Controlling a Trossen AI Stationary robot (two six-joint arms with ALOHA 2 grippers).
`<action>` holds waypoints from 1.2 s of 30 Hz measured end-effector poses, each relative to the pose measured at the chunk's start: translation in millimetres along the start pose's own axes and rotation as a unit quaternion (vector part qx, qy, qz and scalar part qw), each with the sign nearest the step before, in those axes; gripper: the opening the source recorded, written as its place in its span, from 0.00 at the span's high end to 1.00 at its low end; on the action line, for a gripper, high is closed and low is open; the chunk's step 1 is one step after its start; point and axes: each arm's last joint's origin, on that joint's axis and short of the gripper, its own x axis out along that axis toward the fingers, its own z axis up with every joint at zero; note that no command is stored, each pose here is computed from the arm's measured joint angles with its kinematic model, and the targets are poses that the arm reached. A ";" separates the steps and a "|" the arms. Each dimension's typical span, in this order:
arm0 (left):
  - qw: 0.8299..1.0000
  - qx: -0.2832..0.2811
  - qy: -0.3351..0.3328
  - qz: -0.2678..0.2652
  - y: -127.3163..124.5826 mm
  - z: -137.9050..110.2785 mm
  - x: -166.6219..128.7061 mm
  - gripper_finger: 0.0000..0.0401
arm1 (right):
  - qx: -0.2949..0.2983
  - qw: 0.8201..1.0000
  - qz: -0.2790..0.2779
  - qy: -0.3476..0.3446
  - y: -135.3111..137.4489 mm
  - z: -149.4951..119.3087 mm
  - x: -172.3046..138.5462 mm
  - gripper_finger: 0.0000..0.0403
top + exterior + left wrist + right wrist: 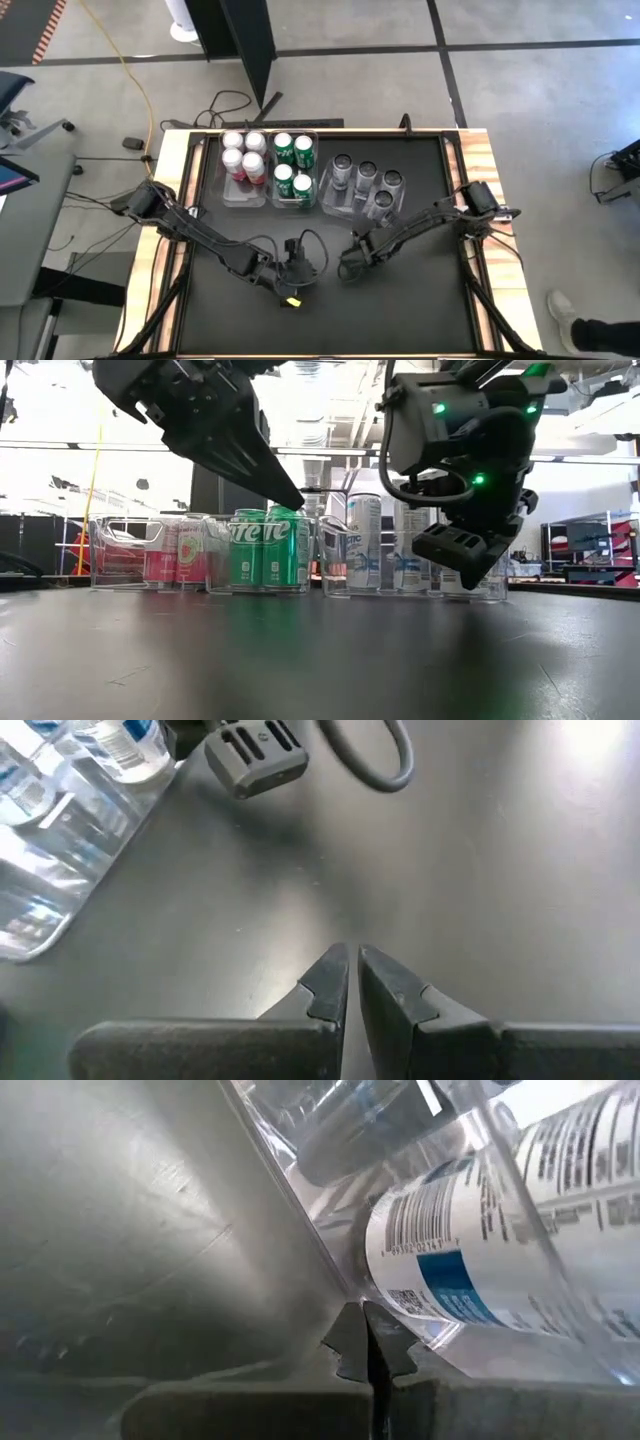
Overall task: Sort soda cans
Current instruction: Move the bottom transparent bin to the right side of the top left transparent bin
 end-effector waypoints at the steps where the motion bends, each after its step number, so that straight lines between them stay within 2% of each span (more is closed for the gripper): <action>1: 1.000 0.001 0.000 0.001 -0.6 -0.2 -0.3 0.94 | -0.001 1.000 -0.001 0.000 -0.8 1.8 1.3 1.00; 6: 1.000 0.000 0.002 0.002 -1.2 -1.1 -0.7 0.94 | -0.003 1.000 -0.004 -0.004 -2.4 6.0 4.2 1.00; 12: 1.000 0.000 0.005 0.004 -1.0 -1.8 -0.6 0.94 | -0.018 0.999 0.017 -0.032 8.1 -6.5 -6.9 1.00; 18: 1.000 0.002 0.009 0.006 -0.4 -2.3 -1.4 0.94 | -0.049 0.989 0.070 -0.118 28.7 -14.3 -21.8 1.00; 26: 1.000 0.000 0.002 0.010 -0.8 2.9 -20.1 0.94 | -0.135 0.962 0.092 -0.219 43.2 7.2 -25.4 1.00; 36: 0.997 0.010 -0.025 0.071 -3.8 5.8 -67.6 0.94 | -0.211 0.941 0.095 -0.247 39.0 46.2 -10.4 1.00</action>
